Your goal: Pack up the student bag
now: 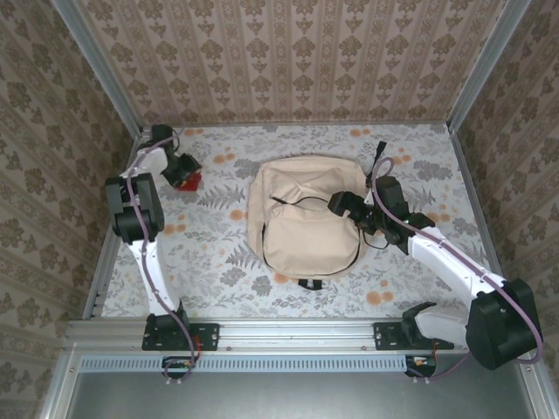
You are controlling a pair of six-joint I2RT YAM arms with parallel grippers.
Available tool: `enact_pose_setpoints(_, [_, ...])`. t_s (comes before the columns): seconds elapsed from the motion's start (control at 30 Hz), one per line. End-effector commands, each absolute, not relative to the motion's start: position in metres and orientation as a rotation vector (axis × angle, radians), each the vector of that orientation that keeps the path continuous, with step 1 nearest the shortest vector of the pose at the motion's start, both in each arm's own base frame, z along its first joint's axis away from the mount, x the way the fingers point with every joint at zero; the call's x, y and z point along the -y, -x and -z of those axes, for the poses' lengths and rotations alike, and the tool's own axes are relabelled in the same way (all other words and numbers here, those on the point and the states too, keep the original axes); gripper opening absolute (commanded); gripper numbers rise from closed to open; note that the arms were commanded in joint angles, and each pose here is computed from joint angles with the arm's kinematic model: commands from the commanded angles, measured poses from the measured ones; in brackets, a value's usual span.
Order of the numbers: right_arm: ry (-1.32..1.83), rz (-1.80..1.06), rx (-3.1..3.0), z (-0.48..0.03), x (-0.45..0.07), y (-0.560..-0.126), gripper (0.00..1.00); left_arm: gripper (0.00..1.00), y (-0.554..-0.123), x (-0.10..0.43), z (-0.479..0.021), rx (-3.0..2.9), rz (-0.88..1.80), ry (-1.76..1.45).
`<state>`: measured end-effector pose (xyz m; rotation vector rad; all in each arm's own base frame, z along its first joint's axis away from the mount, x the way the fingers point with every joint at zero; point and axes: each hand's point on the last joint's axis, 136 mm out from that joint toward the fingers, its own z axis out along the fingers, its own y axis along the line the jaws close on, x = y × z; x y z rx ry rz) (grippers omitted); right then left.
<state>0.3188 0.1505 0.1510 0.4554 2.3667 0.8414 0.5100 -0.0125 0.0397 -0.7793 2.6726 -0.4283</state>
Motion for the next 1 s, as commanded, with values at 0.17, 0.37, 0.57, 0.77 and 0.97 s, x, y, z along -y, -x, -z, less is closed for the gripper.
enact_pose_setpoints(0.17, [-0.513,-0.772,-2.353,-0.151,-0.136,-0.312,0.92,0.53,-0.4,0.089,-0.014,-2.917,0.436,0.743])
enact_pose_setpoints(0.37, [-0.533,-0.749,-2.37,-0.145,-0.132,-0.305,0.92,0.53,-0.352,0.126,-0.022,-2.958,0.423,0.637])
enact_pose_setpoints(0.57, [-0.513,-0.747,-2.385,-0.146,-0.133,-0.304,0.92,0.55,-0.341,0.141,-0.07,-2.957,0.352,0.405])
enact_pose_setpoints(0.77, [-0.517,-0.751,-2.38,-0.145,-0.134,-0.304,0.92,0.61,-0.349,0.125,-0.098,-2.935,0.213,0.126])
enact_pose_setpoints(0.97, [-0.522,-0.759,-2.382,-0.143,-0.135,-0.304,0.92,0.68,-0.357,0.104,-0.082,-2.999,0.264,0.039])
